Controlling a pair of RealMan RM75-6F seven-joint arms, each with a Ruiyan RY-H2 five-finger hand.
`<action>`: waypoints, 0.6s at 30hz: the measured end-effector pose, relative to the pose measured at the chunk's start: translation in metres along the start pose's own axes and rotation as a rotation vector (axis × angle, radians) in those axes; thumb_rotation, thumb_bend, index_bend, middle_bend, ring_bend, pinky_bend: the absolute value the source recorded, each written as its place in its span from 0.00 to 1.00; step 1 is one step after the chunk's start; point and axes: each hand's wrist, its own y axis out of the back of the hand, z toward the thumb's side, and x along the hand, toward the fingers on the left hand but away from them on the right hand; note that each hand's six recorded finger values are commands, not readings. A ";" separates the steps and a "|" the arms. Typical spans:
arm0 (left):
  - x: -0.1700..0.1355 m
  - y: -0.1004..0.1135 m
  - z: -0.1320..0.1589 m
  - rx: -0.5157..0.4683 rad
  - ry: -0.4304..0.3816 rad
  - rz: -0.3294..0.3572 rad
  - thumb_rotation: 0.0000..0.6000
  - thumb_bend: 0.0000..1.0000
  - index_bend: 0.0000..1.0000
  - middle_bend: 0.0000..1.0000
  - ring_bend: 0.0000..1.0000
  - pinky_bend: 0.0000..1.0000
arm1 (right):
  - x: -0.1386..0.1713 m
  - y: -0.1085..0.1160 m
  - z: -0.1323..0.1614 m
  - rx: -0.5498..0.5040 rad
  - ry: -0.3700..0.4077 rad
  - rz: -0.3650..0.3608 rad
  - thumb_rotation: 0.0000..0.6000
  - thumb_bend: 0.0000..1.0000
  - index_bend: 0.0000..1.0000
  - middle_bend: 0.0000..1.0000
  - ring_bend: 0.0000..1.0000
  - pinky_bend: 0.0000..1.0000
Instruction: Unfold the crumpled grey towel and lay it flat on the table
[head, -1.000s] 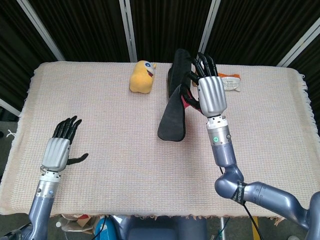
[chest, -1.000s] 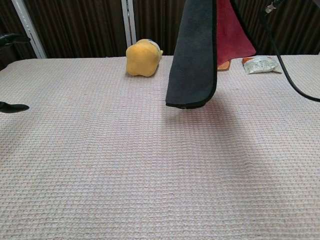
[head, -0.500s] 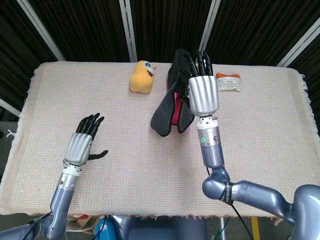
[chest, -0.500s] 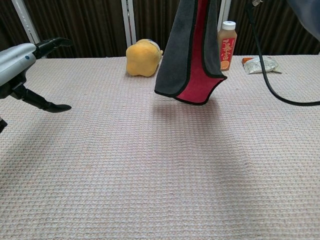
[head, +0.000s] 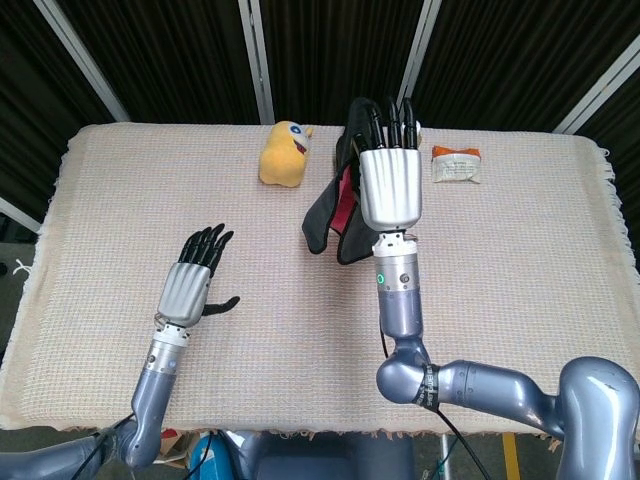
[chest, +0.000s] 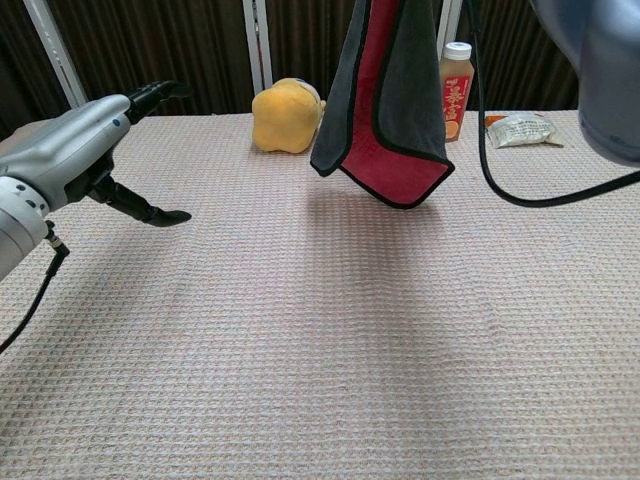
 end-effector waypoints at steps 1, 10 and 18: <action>0.002 -0.002 0.003 -0.006 -0.002 0.004 1.00 0.01 0.02 0.01 0.00 0.05 | 0.000 0.000 0.001 0.006 0.000 -0.001 1.00 0.56 0.70 0.23 0.09 0.05; 0.026 -0.010 0.026 -0.038 -0.014 0.050 1.00 0.01 0.02 0.01 0.00 0.05 | -0.003 0.010 0.014 0.041 -0.010 -0.011 1.00 0.56 0.70 0.23 0.09 0.05; 0.043 -0.015 0.040 -0.081 0.004 0.087 1.00 0.01 0.00 0.01 0.00 0.05 | 0.001 0.010 0.020 0.045 -0.013 0.001 1.00 0.56 0.70 0.23 0.09 0.05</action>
